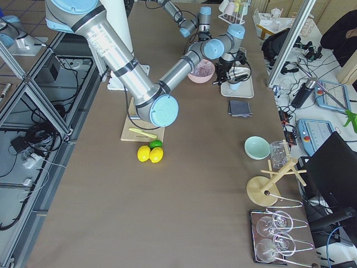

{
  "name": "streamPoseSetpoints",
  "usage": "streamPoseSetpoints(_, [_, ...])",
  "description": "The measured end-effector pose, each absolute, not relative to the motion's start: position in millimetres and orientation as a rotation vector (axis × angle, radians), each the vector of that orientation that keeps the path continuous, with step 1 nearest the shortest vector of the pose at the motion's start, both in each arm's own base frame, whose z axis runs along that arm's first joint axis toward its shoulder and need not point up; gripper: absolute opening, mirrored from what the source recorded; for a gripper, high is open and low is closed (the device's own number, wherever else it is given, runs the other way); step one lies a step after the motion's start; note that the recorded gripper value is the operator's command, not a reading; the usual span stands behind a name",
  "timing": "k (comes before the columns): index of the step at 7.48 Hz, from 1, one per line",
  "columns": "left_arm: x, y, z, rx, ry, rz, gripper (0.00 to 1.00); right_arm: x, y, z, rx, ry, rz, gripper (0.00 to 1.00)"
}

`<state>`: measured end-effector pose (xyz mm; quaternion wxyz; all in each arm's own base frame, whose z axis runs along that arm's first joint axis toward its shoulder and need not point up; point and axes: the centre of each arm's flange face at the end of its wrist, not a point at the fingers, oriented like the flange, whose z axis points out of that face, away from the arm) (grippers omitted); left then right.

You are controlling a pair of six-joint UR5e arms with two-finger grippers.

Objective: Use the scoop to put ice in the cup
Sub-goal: 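Tip the scoop's ice into the blue cup while the left arm withdraws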

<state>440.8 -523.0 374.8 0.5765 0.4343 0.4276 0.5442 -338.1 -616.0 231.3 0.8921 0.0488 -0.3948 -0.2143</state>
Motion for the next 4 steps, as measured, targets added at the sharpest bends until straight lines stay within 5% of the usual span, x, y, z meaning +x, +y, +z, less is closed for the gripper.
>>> streamPoseSetpoints(4, [341.4,-551.8,408.9,0.907,0.893,1.133,0.99,-354.9,-655.0,171.2,-0.138,-0.701,-0.534,0.00])
